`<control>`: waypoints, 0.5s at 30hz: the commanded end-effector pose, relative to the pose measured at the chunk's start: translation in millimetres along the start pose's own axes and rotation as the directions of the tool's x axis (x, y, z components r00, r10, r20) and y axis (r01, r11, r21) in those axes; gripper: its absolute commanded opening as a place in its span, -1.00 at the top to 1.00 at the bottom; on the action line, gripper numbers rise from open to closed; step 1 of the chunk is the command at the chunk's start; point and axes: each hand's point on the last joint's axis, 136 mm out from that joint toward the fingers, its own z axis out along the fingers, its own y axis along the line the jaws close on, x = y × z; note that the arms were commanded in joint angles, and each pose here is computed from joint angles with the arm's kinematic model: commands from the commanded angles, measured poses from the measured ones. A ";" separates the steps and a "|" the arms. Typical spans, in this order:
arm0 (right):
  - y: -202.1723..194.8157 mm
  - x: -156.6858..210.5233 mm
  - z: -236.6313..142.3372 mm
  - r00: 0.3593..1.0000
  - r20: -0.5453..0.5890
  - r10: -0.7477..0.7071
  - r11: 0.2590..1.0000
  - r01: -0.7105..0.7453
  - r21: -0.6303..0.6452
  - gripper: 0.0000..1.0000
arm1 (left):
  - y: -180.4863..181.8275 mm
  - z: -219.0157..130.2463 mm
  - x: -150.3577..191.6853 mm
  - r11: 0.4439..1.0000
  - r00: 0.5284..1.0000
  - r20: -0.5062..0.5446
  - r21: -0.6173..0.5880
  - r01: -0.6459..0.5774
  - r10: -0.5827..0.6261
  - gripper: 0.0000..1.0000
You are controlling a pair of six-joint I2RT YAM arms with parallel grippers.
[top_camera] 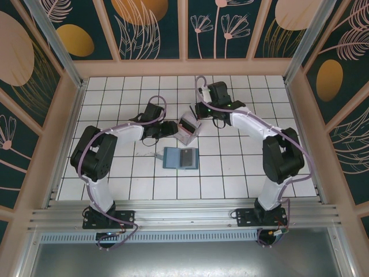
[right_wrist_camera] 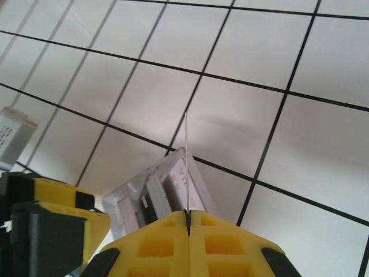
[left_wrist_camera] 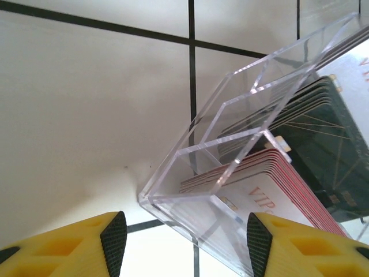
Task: Put the credit cards into the card holder
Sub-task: Pick up the credit card from the storage box, then insert the credit card into the card slot.
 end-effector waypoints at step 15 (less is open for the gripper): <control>87.0 133.5 -65.3 0.867 -0.122 0.484 0.734 -0.477 -0.484 1.00 | 25.2 -72.7 54.9 0.999 0.999 0.025 -0.014 0.045 -0.044 -0.19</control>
